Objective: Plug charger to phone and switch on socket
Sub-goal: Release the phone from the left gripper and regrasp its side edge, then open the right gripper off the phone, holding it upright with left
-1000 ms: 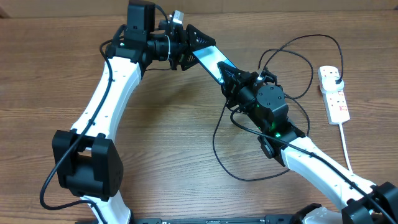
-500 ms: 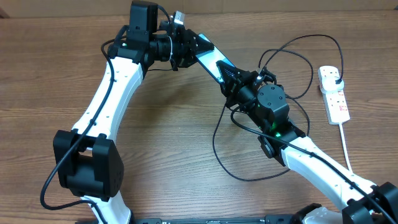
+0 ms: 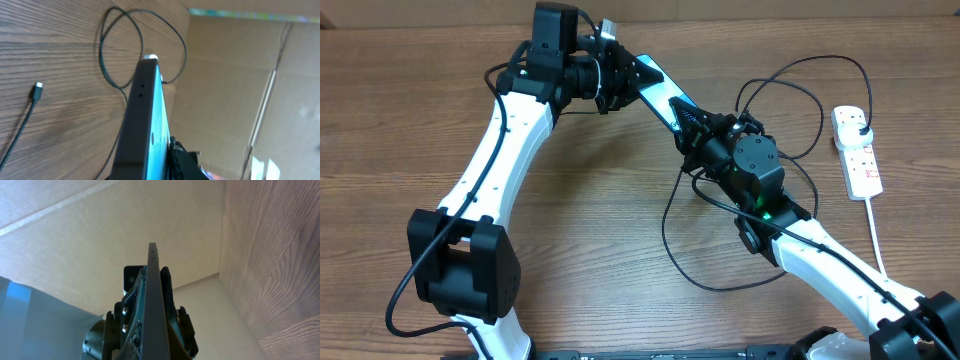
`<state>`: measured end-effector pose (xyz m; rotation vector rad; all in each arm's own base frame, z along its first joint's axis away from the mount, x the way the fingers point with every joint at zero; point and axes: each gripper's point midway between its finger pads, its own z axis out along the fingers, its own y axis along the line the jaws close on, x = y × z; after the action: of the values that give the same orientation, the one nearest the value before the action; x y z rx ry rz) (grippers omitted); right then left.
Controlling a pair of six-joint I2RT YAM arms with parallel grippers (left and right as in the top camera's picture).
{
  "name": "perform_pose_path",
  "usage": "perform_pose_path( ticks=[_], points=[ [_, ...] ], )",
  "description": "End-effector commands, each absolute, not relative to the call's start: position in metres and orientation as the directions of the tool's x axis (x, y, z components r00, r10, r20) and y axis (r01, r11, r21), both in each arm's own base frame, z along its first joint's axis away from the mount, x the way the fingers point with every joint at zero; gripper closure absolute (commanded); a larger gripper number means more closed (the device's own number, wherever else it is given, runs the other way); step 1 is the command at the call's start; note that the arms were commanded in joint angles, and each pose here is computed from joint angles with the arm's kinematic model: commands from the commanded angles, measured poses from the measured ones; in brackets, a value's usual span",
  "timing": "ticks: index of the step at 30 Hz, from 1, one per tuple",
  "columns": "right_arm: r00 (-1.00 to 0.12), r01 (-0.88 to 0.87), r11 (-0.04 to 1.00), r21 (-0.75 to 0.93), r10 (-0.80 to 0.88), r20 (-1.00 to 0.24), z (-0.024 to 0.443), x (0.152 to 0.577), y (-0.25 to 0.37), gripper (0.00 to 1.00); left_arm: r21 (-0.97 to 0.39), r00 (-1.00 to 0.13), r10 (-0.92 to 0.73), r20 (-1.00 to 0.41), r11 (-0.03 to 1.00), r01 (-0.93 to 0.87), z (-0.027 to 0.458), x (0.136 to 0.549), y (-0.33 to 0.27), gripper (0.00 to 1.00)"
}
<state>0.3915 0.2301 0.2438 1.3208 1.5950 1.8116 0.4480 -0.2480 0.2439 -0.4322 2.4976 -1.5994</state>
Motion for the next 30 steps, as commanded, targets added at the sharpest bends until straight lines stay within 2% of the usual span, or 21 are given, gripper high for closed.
perform_pose_path(
  ticks=[1,6,18,21,26,28,30],
  points=[
    [-0.492,0.246,-0.3,0.922,0.781,0.385,0.2622,0.3967,0.235,0.96,-0.887,-0.924,-0.382,-0.014,0.432,-0.165,0.2462,0.4564,-0.2485,0.83],
    [-0.499,0.257,-0.293,0.921,0.776,0.386,0.2585,0.3945,0.2411,0.96,-0.875,-0.912,-0.409,-0.024,0.45,-0.178,0.2425,0.4591,-0.2498,0.84],
    [-0.498,0.262,-0.293,0.919,0.775,0.389,0.2567,0.3948,0.2414,0.96,-0.871,-0.898,-0.439,0.011,0.436,-0.224,0.2413,0.4602,-0.2496,0.96],
    [-0.498,0.262,-0.293,0.919,0.775,0.389,0.2567,0.3948,0.2415,0.96,-0.871,-0.897,-0.442,0.018,0.433,-0.231,0.2413,0.4602,-0.2496,0.96],
    [-0.497,0.263,-0.292,0.919,0.775,0.389,0.2564,0.3948,0.2414,0.88,-0.871,-0.895,-0.445,0.02,0.432,-0.234,0.2413,0.4606,-0.249,0.96],
    [-0.496,0.266,-0.29,0.919,0.776,0.389,0.2555,0.3947,0.2414,0.8,-0.871,-0.895,-0.445,0.018,0.432,-0.233,0.2413,0.4609,-0.2483,0.96],
    [-0.493,0.275,-0.285,0.918,0.778,0.389,0.2526,0.3945,0.2413,0.78,-0.871,-0.898,-0.439,0.006,0.439,-0.22,0.2413,0.461,-0.2481,0.96]
  ],
)
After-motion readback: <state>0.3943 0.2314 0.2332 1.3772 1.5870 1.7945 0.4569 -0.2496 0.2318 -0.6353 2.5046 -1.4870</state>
